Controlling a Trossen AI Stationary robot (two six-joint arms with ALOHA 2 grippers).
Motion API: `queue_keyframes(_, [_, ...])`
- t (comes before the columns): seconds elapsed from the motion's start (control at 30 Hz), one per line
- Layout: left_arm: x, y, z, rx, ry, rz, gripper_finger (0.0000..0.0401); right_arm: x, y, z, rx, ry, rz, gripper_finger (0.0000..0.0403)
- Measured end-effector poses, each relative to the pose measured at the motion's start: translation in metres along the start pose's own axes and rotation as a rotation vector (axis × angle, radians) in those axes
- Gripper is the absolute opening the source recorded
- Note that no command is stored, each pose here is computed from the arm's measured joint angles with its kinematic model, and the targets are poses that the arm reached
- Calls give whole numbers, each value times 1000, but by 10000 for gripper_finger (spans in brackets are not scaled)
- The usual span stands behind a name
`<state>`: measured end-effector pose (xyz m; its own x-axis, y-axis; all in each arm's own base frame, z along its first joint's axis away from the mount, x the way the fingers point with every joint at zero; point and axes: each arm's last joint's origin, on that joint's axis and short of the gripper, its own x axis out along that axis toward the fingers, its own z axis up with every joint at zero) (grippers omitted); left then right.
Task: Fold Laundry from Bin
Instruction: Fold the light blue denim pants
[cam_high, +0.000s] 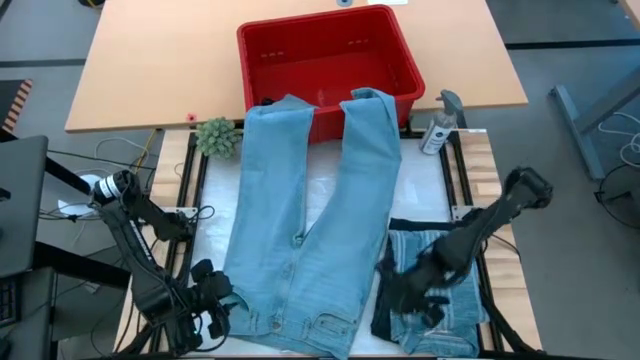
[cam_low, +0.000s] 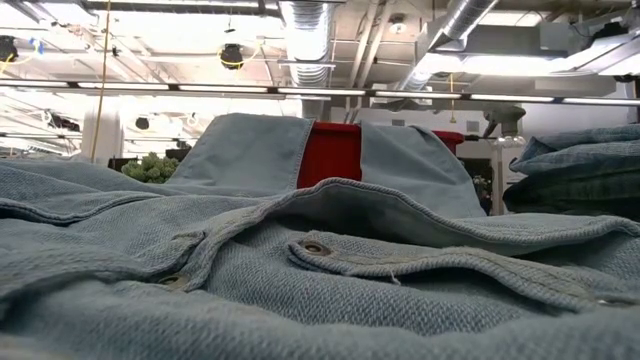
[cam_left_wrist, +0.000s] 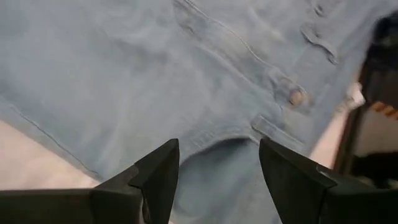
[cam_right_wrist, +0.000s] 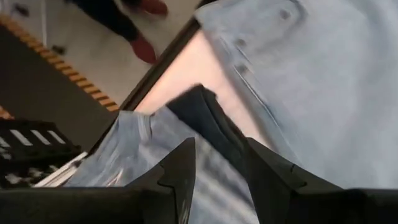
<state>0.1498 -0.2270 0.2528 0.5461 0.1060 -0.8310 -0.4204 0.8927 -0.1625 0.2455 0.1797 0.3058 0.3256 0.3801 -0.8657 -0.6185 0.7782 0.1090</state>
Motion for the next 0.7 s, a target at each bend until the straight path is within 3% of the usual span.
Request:
queue_keyframes(0.2, [11, 9, -6, -53, -32, 56, 210, 61, 16, 19, -149, -25, -8, 173])
queue_keyframes(0.37, [17, 14, -13, -64, -20, 72, 210, 100, 17, 38, -193, -94, -45, 217])
queue_keyframes(0.53, [21, 14, -18, -49, 17, 59, 210, 129, 12, 53, -282, -19, -91, 258])
queue_keyframes(0.7, [22, 14, -23, -31, 23, 51, 210, 158, 6, 60, -281, 89, -87, 265])
